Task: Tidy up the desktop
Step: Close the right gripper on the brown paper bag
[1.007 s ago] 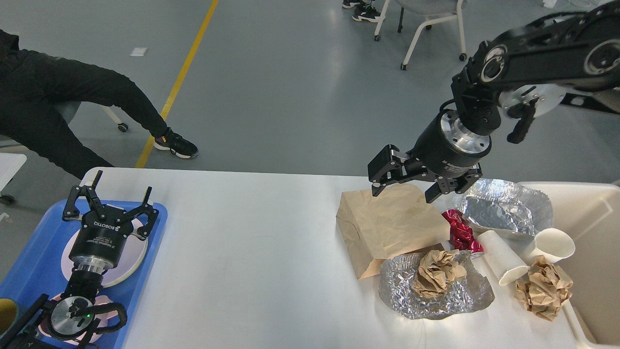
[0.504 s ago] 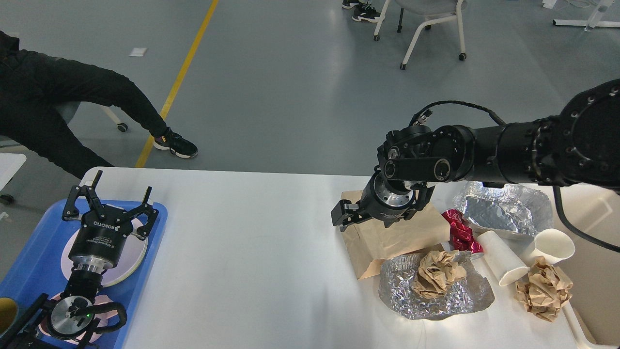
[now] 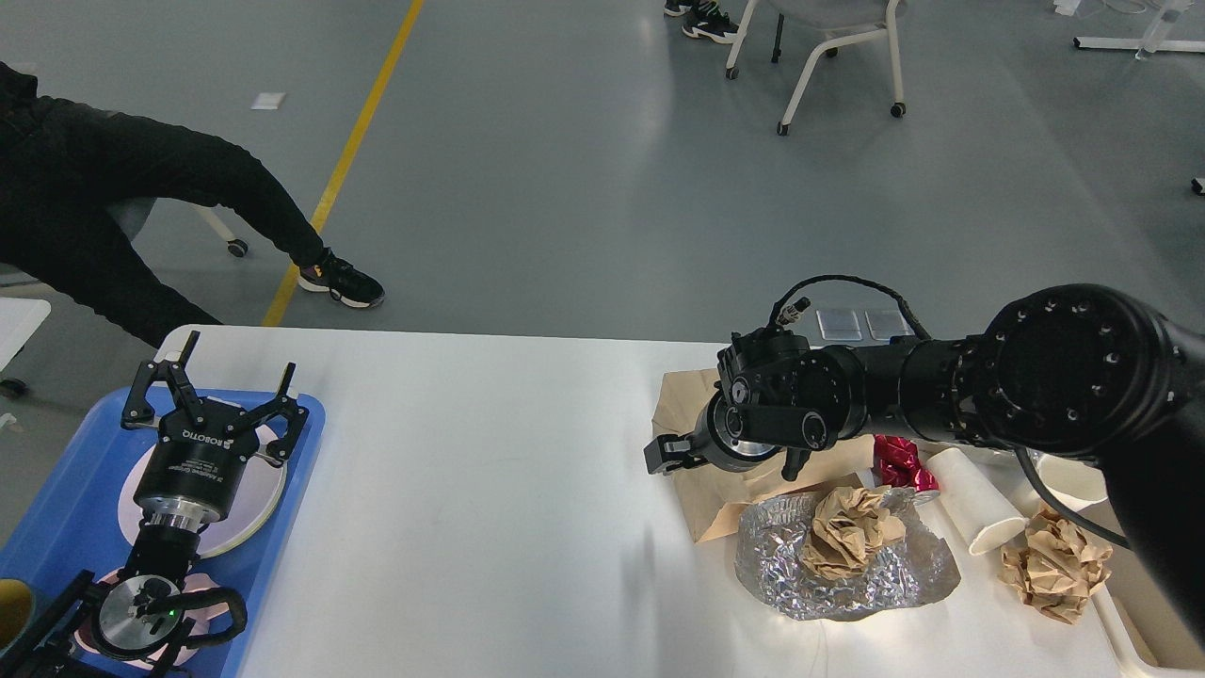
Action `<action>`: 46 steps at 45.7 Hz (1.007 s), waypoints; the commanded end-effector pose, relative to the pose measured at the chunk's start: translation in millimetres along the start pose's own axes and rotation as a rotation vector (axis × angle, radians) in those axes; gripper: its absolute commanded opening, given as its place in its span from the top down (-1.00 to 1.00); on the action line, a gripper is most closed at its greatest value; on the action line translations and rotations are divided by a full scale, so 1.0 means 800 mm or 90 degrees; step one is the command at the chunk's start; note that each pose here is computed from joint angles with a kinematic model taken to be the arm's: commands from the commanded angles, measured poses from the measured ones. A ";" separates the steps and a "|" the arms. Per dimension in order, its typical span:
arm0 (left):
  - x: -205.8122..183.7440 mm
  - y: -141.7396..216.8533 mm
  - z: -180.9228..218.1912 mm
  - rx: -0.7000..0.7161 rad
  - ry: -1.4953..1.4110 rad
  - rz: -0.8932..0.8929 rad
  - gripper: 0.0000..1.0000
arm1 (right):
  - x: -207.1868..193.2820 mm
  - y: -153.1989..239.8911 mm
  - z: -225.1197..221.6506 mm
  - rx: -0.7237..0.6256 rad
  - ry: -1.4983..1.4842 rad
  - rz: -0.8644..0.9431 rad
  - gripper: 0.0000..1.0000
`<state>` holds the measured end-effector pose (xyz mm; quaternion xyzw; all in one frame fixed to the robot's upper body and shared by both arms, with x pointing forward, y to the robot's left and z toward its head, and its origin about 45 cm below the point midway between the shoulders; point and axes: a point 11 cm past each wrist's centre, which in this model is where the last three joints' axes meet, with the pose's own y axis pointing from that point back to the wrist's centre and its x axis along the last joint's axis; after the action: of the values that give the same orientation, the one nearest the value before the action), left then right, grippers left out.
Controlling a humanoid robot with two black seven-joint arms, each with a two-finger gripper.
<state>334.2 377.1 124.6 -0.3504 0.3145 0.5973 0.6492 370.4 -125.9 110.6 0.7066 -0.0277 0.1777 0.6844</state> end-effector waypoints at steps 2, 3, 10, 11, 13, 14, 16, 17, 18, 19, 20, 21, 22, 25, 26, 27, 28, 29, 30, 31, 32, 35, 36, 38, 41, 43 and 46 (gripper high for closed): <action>0.000 0.000 0.000 0.000 0.000 0.000 -0.93 | -0.011 -0.022 -0.001 -0.006 0.001 0.009 -0.95; 0.000 0.000 0.000 0.000 0.000 0.000 -0.93 | -0.012 -0.025 0.000 -0.007 -0.003 0.010 -0.95; 0.000 0.000 0.000 0.001 0.000 0.000 -0.93 | -0.016 -0.035 0.002 -0.009 -0.016 0.024 -0.77; 0.000 0.000 0.000 0.001 0.000 0.000 -0.93 | -0.015 -0.035 0.002 -0.009 -0.017 0.027 -0.71; 0.000 0.000 0.000 0.000 0.000 0.000 -0.93 | -0.014 -0.035 0.002 -0.009 -0.018 0.032 -0.55; 0.000 0.000 0.000 0.000 0.000 0.000 -0.93 | -0.014 -0.035 0.002 -0.009 -0.018 0.033 -0.44; 0.000 0.000 0.000 0.000 0.000 0.000 -0.93 | -0.014 -0.034 0.000 -0.007 -0.018 0.033 -0.14; 0.000 0.000 0.000 0.001 0.000 0.000 -0.93 | -0.014 -0.034 0.000 -0.007 -0.019 0.032 0.04; 0.001 0.000 0.000 0.000 0.000 0.001 -0.93 | -0.015 -0.034 0.000 -0.006 -0.019 0.031 0.20; 0.000 0.000 0.000 0.000 0.000 0.000 -0.93 | -0.016 -0.034 0.000 -0.007 -0.019 0.030 0.35; 0.000 0.000 0.000 0.000 0.000 0.000 -0.93 | -0.016 -0.034 -0.001 -0.006 -0.020 0.029 0.50; 0.000 0.000 0.000 0.000 0.000 0.000 -0.93 | -0.016 -0.034 -0.001 -0.006 -0.021 0.028 0.66; 0.000 0.000 0.000 0.000 0.000 0.000 -0.93 | -0.017 -0.034 -0.001 -0.006 -0.022 0.027 0.86; 0.000 0.000 0.000 0.000 0.000 0.000 -0.93 | -0.018 -0.034 -0.002 -0.005 -0.028 0.025 1.00; 0.000 0.000 0.000 0.000 0.000 0.000 -0.93 | -0.017 -0.034 -0.002 -0.005 -0.029 0.026 1.00; 0.000 0.000 0.000 0.000 0.000 0.000 -0.93 | -0.017 -0.034 -0.002 -0.005 -0.029 0.026 1.00; 0.000 0.000 0.000 0.000 0.000 0.000 -0.93 | -0.017 -0.034 -0.002 -0.005 -0.031 0.027 1.00; 0.000 0.000 0.000 0.001 0.000 0.000 -0.93 | -0.017 -0.034 -0.002 -0.005 -0.032 0.029 1.00; 0.000 0.000 0.000 0.001 0.000 0.000 -0.93 | -0.016 -0.034 -0.002 -0.005 -0.033 0.032 1.00; 0.000 0.000 0.000 0.000 0.000 0.000 -0.93 | -0.015 -0.034 -0.002 -0.005 -0.034 0.035 1.00; 0.000 0.000 0.000 0.000 0.000 0.000 -0.93 | -0.014 -0.033 -0.002 -0.006 -0.035 0.038 1.00; 0.000 0.000 0.000 0.000 0.000 0.000 -0.93 | -0.012 -0.033 -0.001 -0.004 -0.045 0.040 1.00; 0.000 0.000 0.000 0.000 0.000 0.000 -0.93 | -0.012 -0.032 -0.002 -0.004 -0.048 0.040 1.00; 0.000 0.000 0.000 0.001 0.000 0.000 -0.93 | -0.012 -0.032 -0.002 -0.003 -0.051 0.039 1.00; 0.000 0.000 0.000 0.000 0.000 0.000 -0.93 | -0.012 -0.032 -0.002 -0.002 -0.051 0.039 1.00; 0.000 0.000 0.000 0.001 0.000 0.000 -0.93 | -0.011 -0.032 -0.002 -0.002 -0.051 0.040 1.00; 0.000 0.000 0.000 0.000 0.000 0.000 -0.93 | -0.011 -0.031 -0.003 -0.002 -0.049 0.038 1.00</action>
<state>334.2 377.1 124.5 -0.3504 0.3145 0.5973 0.6492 368.8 -124.6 83.4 0.7104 -0.0772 0.1708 0.6783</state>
